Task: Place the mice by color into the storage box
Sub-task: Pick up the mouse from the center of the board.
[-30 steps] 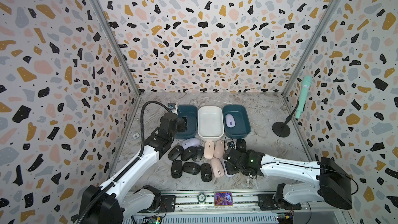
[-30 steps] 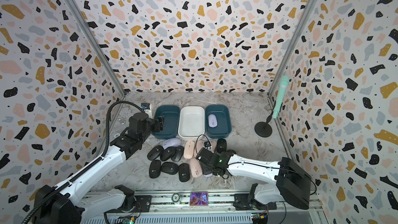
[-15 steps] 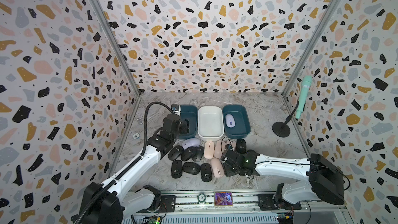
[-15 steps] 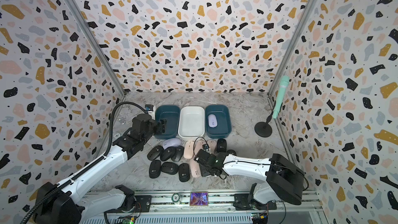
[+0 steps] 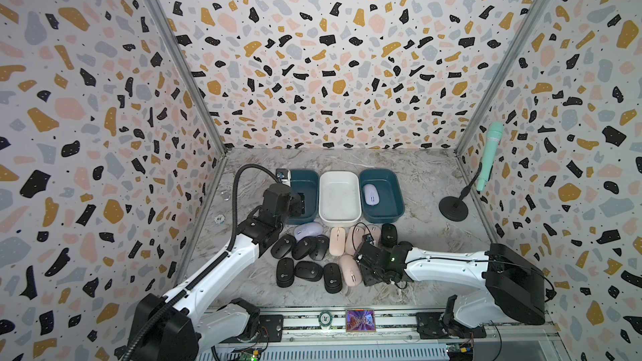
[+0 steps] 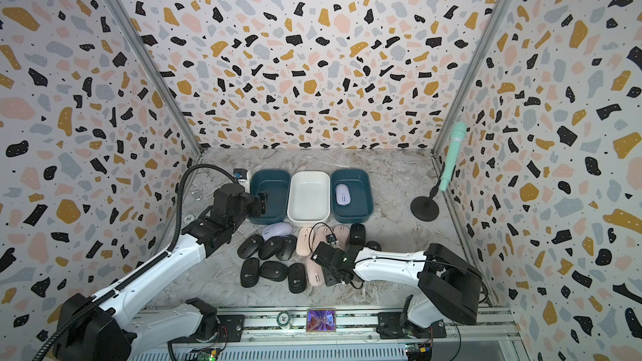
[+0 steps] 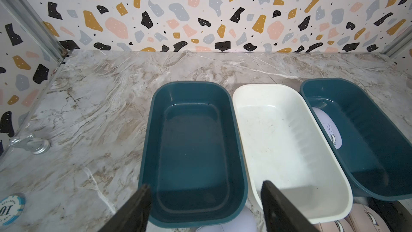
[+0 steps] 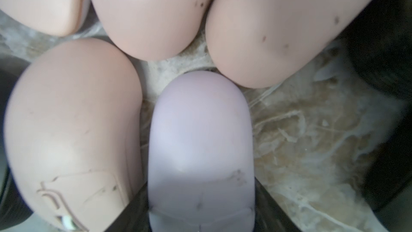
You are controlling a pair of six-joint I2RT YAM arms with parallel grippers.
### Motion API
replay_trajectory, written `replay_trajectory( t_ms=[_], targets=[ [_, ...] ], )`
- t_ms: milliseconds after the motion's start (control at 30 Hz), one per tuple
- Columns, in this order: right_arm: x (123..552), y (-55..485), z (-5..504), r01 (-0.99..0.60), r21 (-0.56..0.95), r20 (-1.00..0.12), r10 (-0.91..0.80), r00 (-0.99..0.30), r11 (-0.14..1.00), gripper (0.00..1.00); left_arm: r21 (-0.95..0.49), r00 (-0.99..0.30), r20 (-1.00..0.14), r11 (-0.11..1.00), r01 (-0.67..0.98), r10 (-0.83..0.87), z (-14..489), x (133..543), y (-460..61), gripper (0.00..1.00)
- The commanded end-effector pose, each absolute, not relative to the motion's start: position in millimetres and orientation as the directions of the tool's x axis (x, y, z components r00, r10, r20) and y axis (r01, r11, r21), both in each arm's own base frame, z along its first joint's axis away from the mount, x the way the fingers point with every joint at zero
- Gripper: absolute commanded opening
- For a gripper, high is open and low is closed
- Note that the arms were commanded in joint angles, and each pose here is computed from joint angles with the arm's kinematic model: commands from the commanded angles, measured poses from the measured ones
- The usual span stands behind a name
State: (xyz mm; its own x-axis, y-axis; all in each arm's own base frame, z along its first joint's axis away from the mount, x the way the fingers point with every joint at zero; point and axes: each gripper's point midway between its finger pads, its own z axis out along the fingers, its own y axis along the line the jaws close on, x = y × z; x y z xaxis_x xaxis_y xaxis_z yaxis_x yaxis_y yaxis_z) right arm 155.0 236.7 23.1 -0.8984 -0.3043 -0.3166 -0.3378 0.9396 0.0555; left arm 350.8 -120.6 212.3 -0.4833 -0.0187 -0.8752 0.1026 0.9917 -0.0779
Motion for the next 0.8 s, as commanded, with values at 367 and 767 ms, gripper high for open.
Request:
replay_trajectory(
  t_ms=[367,767],
  targets=[
    [168,228,42,-0.301,0.037,-0.363,-0.268,-0.893,0.953,0.47,-0.062,-0.469,-0.883,0.993,0.105,-0.005,215,350,-120,0.76],
    [194,223,91,-0.251,0.135,-0.464,-0.163,-0.871,0.958,0.48,-0.061,-0.467,-0.884,0.993,0.104,-0.006,216,348,-119,0.76]
  ],
)
